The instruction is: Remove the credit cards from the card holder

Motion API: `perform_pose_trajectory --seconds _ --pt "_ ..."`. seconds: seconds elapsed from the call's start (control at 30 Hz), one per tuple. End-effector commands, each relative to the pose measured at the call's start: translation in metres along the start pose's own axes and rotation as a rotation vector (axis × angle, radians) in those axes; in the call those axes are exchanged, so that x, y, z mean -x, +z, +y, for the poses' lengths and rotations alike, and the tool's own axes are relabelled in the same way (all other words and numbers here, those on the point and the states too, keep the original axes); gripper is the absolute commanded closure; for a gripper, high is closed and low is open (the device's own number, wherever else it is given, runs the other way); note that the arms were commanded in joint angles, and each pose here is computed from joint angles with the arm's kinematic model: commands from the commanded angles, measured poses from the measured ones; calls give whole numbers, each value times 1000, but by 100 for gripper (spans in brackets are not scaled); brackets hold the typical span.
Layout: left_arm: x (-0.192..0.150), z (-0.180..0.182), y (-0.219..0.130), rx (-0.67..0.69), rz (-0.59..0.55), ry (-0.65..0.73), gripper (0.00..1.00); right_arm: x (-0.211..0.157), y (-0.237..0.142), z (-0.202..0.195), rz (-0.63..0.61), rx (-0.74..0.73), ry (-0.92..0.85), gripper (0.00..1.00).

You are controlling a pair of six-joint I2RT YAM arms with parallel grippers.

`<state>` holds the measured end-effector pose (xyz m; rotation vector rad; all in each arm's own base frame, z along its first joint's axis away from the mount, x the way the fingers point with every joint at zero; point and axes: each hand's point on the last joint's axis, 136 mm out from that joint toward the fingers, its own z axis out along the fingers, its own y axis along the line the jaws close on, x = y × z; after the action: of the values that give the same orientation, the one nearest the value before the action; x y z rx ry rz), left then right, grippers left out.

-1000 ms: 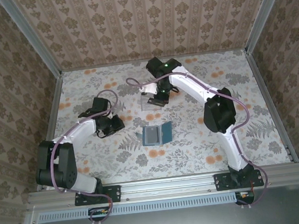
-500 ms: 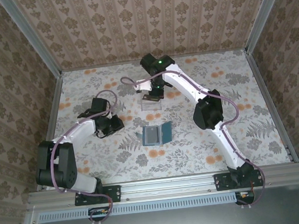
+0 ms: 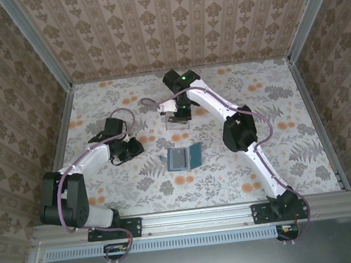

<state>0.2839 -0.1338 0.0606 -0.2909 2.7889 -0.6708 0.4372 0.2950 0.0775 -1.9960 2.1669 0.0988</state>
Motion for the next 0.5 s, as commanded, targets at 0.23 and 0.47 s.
perform_pose_trajectory --seconds 0.23,0.47 --pt "4 -2 5 -19 8 -15 80 -8 6 24 37 109 -24 94" --pt "3 -5 5 -33 18 -17 80 -8 5 29 36 129 -18 85"
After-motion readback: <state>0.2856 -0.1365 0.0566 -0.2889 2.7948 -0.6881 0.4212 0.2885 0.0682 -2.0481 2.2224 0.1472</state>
